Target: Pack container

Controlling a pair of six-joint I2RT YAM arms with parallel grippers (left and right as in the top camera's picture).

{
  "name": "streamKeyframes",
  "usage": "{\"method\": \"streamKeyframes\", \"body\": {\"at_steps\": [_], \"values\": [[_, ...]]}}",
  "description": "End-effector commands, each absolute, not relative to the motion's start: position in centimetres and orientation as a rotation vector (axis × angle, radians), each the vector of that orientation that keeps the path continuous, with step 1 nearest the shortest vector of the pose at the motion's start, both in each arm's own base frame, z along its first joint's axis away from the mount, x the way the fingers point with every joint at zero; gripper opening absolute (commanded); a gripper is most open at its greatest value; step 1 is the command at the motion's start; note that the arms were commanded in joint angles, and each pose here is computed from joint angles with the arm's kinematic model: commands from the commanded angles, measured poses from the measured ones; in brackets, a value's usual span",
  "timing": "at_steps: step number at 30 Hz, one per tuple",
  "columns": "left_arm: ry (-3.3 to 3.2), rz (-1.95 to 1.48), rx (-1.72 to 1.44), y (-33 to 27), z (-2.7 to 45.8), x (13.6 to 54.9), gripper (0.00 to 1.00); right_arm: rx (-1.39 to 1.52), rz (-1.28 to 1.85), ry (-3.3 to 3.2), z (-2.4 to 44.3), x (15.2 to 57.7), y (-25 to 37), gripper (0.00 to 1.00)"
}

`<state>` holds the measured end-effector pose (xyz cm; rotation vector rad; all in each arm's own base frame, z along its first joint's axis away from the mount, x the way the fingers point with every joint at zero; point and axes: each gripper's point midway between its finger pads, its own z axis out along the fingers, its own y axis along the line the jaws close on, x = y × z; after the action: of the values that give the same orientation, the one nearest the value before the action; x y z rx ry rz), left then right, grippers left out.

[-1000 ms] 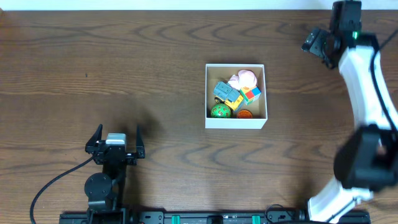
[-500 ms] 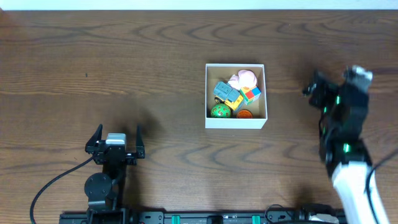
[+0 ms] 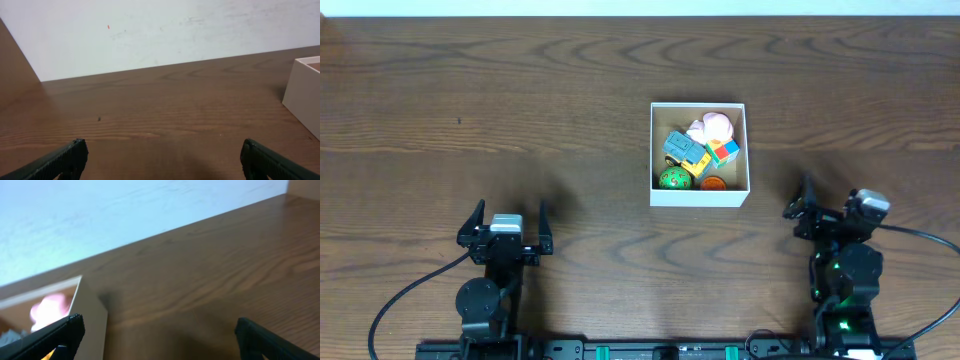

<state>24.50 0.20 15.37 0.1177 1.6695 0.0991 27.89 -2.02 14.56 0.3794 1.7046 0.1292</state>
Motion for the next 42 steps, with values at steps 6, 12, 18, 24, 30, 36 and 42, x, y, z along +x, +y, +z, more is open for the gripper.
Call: {"method": "streamKeyframes", "body": {"at_steps": [6, 12, 18, 24, 30, 36, 42], "values": [[1.716, 0.096, 0.126, 0.2, 13.8, 24.4, 0.98, 0.219, 0.104, 1.709, 14.3, 27.4, -0.3, 0.99], [1.716, 0.097, 0.125, 0.2, 13.8, 24.4, 0.98, 0.175, 0.098, 1.718, 14.0, 26.8, 0.1, 0.99], [1.716, 0.097, 0.125, 0.2, 13.8, 24.4, 0.98, 0.168, 0.083, 1.769, 12.8, 26.1, 0.0, 0.99], [1.716, 0.097, 0.125, 0.2, 13.8, 24.4, 0.98, 0.144, 0.057, 1.822, 11.5, 25.3, -0.1, 0.99], [1.716, 0.097, 0.125, 0.2, 13.8, 24.4, 0.98, 0.010, -0.024, 1.823, 11.6, 25.1, 0.2, 0.99], [1.716, 0.096, 0.126, 0.2, 13.8, 24.4, 0.98, -0.072, -0.071, 1.771, 12.8, 25.0, 0.4, 0.99], [1.716, 0.096, 0.126, 0.2, 13.8, 24.4, 0.98, -0.075, -0.071, 1.692, 14.6, 24.8, 0.5, 0.99]]}}
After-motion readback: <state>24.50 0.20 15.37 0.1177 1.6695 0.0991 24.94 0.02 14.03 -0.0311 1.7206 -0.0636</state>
